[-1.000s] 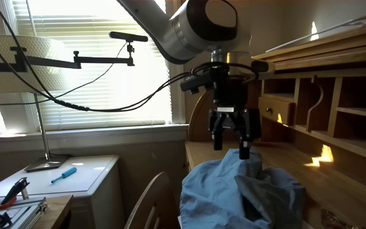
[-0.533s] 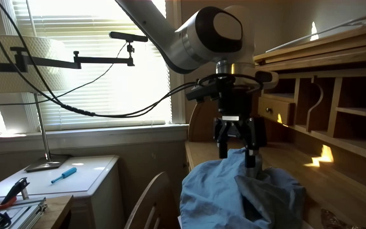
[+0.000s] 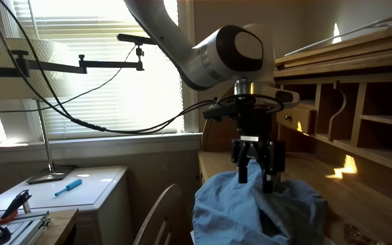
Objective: Move the blue towel forward
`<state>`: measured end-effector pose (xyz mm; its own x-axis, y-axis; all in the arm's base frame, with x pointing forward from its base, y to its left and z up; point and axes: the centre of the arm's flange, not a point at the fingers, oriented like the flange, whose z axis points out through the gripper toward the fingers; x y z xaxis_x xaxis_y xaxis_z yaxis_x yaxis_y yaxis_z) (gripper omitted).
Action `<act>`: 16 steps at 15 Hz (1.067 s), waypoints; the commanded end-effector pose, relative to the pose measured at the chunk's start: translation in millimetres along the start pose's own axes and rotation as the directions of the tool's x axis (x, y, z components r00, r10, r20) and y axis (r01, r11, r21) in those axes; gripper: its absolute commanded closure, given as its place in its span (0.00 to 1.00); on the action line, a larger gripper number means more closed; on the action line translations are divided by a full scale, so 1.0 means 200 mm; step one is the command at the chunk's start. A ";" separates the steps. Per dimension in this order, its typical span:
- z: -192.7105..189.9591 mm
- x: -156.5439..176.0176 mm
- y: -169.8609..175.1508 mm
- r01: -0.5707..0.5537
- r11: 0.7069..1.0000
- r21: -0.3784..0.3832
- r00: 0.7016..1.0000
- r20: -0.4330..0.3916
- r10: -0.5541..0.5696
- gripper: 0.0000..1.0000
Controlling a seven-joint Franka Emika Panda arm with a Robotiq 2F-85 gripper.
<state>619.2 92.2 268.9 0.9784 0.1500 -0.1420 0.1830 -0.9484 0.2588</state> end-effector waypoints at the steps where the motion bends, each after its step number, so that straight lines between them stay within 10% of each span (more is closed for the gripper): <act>1: 0.03 0.06 0.02 -0.024 0.999 -0.037 1.000 0.010 0.024 0.47; 9: 0.03 0.08 0.11 -0.058 0.998 -0.037 0.998 0.012 0.058 1.00; 16: 0.12 0.08 0.41 -0.164 0.986 0.009 0.985 0.049 0.163 1.00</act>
<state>637.3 43.9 269.0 0.9900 0.0582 -0.1287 0.0925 -0.9557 0.2795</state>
